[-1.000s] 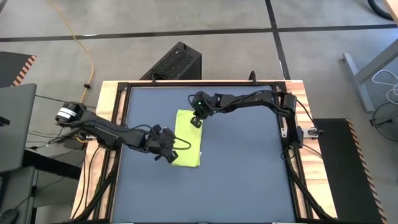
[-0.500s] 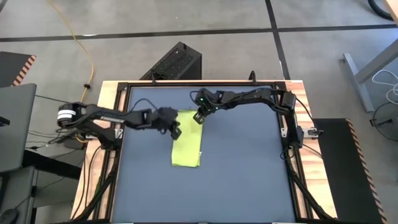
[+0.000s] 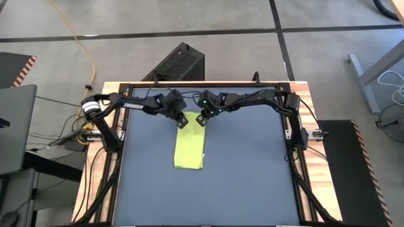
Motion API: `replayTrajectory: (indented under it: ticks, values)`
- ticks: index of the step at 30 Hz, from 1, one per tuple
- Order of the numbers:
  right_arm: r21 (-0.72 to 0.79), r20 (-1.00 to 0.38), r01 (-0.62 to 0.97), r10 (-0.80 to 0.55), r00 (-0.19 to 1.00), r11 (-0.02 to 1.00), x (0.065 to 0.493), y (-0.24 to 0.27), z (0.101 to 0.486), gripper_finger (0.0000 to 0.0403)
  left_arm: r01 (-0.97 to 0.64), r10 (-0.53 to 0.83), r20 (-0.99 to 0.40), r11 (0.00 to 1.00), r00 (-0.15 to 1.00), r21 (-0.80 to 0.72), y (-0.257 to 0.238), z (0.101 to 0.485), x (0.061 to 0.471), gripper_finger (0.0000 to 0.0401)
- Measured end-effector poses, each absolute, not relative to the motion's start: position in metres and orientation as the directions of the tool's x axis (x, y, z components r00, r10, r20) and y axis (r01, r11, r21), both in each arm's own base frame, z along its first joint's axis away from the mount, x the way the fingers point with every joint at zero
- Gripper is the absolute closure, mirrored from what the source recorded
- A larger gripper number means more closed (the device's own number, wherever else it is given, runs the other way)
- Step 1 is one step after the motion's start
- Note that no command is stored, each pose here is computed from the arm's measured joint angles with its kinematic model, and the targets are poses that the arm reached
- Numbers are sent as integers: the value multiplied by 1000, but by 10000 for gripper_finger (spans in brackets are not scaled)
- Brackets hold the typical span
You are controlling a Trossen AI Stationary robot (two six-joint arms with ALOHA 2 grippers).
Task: Roll towel
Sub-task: Roll the green microfiber towel
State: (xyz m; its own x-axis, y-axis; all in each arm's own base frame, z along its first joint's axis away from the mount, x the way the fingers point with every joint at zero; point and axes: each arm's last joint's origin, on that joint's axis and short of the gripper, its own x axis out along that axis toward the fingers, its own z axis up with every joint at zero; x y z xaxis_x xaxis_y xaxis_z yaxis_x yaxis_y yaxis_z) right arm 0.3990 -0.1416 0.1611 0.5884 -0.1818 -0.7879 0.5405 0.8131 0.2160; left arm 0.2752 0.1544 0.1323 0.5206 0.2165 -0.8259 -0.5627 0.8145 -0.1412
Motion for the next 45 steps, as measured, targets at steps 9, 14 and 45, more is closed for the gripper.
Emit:
replayTrajectory:
  ticks: [9, 14, 45]
  values:
    - [202, -787, 567, -212, 579, 798, 399, -142, 161, 381, -559, 221, -857, 824, 467, -92, 158, 133, 275, 401]
    - [168, -796, 592, -245, 553, 788, 397, -143, 160, 381, -579, 255, -861, 814, 440, -55, 155, 146, 268, 401]
    - [164, -791, 618, -272, 548, 769, 394, -152, 160, 381, -584, 258, -871, 811, 418, -40, 108, 161, 272, 401]
